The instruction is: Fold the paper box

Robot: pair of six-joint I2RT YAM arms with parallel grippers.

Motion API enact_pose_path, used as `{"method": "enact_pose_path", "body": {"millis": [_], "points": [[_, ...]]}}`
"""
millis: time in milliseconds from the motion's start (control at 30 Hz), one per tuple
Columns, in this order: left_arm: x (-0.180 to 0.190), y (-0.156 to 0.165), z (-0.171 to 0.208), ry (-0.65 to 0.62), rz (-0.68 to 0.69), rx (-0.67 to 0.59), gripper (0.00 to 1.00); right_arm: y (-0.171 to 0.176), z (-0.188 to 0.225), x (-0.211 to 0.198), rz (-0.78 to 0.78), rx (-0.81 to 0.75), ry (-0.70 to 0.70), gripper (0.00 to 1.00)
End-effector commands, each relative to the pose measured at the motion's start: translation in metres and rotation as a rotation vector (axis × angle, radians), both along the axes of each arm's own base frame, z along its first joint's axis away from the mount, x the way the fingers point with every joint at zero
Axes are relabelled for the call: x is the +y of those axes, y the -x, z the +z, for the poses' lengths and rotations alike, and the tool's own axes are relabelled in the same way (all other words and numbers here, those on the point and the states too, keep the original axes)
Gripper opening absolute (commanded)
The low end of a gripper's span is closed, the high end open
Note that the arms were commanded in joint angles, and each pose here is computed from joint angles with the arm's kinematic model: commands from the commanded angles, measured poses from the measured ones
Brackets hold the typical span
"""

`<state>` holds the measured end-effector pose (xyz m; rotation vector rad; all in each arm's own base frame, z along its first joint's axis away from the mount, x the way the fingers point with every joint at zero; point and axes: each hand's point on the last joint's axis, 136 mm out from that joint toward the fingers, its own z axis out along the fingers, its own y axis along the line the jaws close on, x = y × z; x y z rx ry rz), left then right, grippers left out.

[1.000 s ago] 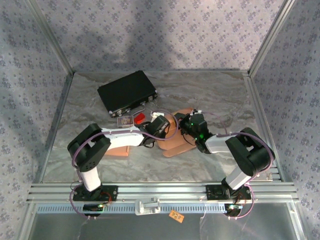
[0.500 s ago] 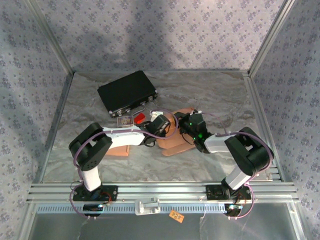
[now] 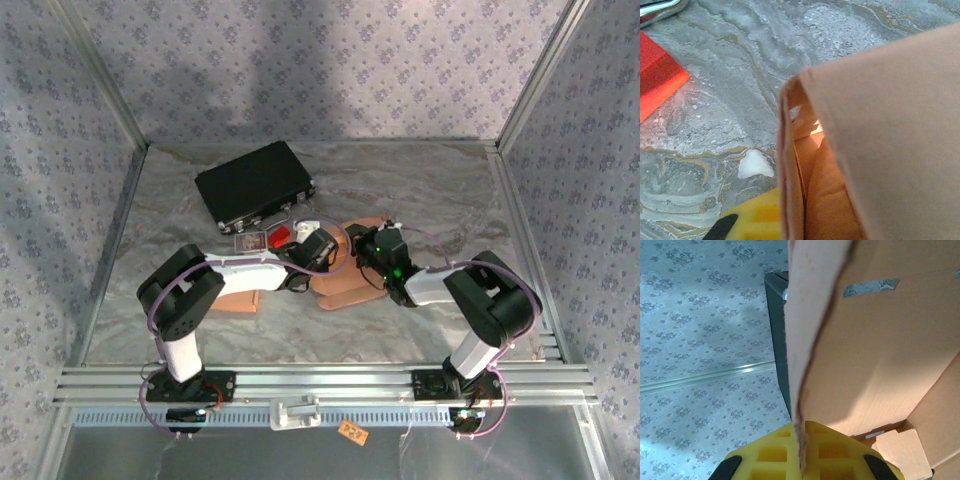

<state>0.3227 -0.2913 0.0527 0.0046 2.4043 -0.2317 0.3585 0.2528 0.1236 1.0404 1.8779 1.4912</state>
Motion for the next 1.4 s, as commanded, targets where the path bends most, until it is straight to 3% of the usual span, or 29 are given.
{"method": "enact_pose_path", "body": {"millis": [0,167,267,367,500,767,867,1367], "points": [[0.014,-0.019,0.024,0.041,0.146,-0.079,0.00,0.023,-0.024,0.003,0.060,0.136,0.075,0.16],[0.020,-0.016,0.040,0.023,0.162,-0.060,0.00,0.024,0.007,-0.021,0.036,0.169,0.138,0.52],[0.027,-0.010,0.050,-0.016,0.176,0.001,0.00,0.030,0.039,-0.051,0.014,0.199,0.250,0.63],[0.036,-0.003,0.063,-0.038,0.191,0.061,0.00,0.036,0.076,-0.094,-0.041,0.217,0.381,0.64],[0.047,0.006,0.075,-0.013,0.194,0.162,0.00,0.031,0.114,-0.126,-0.048,0.212,0.456,0.64],[0.045,0.024,0.078,0.005,0.106,0.389,0.00,0.000,0.145,-0.098,0.222,0.124,0.529,0.52],[0.039,0.031,0.076,0.016,0.089,0.454,0.00,-0.009,0.153,-0.086,0.267,0.117,0.569,0.52],[0.023,0.037,0.078,0.077,0.054,0.534,0.00,-0.032,0.097,-0.045,0.434,0.208,0.677,0.45]]}}
